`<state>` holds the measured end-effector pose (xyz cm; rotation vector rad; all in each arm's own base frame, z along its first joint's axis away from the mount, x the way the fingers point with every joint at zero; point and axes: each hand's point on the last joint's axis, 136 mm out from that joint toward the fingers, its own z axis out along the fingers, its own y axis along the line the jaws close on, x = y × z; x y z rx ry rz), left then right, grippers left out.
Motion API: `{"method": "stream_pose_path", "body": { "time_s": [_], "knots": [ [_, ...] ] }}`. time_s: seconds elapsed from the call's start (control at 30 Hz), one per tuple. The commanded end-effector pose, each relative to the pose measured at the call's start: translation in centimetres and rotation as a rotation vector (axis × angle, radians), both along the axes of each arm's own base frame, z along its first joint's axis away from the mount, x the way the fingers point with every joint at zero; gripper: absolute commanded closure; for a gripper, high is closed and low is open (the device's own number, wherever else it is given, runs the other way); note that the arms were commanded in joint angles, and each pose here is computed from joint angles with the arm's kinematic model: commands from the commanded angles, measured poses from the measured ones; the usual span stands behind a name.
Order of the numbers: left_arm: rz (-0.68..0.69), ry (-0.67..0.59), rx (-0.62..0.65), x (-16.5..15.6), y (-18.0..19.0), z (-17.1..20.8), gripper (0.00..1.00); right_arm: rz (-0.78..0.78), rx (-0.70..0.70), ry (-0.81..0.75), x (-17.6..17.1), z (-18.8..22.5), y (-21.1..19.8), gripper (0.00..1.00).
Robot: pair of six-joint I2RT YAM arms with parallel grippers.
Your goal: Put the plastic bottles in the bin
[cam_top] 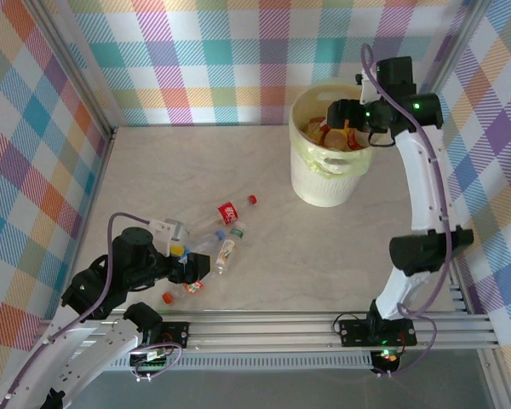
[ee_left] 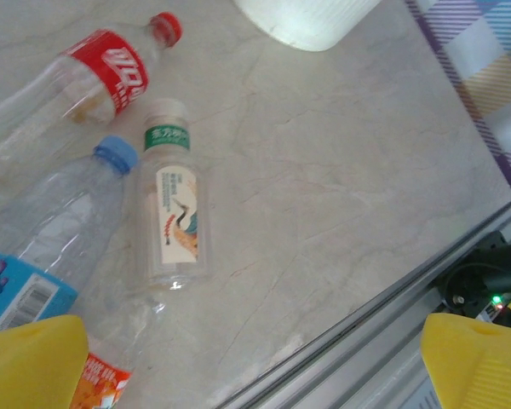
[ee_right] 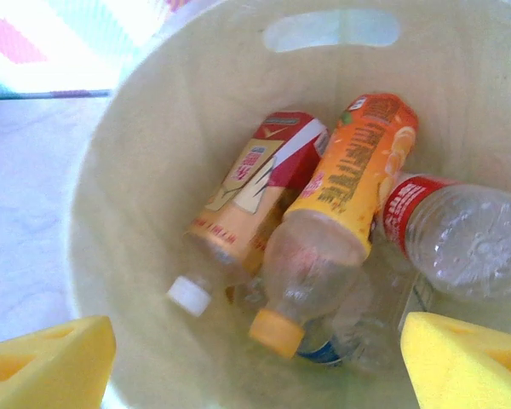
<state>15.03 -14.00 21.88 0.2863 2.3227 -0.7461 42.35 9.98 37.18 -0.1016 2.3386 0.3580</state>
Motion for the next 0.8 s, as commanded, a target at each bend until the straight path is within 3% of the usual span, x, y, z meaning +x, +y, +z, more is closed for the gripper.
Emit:
{"method": "stream_pose_path", "body": {
  "time_s": [0.0, 0.43, 0.6, 0.77],
  "knots": [
    [0.098, 0.081, 0.052, 0.4, 1.3, -0.5, 0.00, 0.090, 0.088, -0.052, -2.6, 1.5, 2.1, 0.12],
    [0.278, 0.411, 0.272, 0.0, 3.4, -6.1, 0.00, 0.367, 0.385, -0.031, -13.8, -0.6, 8.0, 0.06],
    [0.224, 0.507, 0.330, -0.5, 2.6, -7.8, 0.03, 0.537, 0.551, 0.044, -18.3, -1.9, 10.2, 0.00],
    [0.189, 0.572, 0.439, -1.0, 2.6, -9.5, 0.06, 0.598, 0.627, 0.137, -21.1, -3.7, 11.0, 0.00]
  ]
}}
